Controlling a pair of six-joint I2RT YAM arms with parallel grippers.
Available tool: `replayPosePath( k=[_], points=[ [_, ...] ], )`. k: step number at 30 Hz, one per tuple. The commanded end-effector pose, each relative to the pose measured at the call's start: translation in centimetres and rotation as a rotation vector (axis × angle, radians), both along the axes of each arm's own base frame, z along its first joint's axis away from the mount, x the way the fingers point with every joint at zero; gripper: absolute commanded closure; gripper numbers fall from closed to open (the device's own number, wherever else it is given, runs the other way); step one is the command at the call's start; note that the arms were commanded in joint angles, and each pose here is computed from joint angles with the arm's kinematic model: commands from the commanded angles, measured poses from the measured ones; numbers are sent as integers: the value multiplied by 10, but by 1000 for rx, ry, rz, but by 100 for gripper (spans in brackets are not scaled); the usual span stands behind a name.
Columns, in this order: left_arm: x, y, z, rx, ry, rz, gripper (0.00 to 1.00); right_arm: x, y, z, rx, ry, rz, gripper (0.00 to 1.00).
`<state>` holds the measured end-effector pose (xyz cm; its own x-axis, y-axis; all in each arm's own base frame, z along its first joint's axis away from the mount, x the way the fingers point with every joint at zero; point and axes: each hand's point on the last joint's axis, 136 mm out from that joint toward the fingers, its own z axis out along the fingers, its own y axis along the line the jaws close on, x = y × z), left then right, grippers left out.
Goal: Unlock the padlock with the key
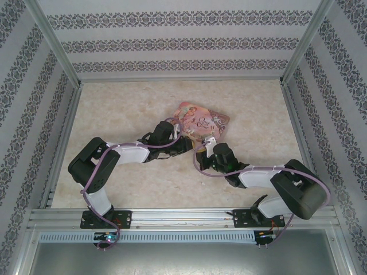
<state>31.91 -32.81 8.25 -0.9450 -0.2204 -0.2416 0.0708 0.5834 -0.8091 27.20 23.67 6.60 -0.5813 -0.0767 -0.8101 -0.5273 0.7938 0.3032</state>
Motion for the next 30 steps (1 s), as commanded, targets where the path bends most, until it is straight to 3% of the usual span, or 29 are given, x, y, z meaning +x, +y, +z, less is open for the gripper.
replayPosePath(
  k=[1, 12, 30],
  points=[
    [3, -10, 28, -91, -18, -28, 82, 10, 5, 9, 17, -27, -17, 100],
    [3, -10, 29, -94, -14, -25, 83, 17, 4, 11, 44, -47, -31, 100],
    [0, -12, 35, -100, 9, -40, 83, 34, 23, 47, 106, -213, 29, 100]
  ],
)
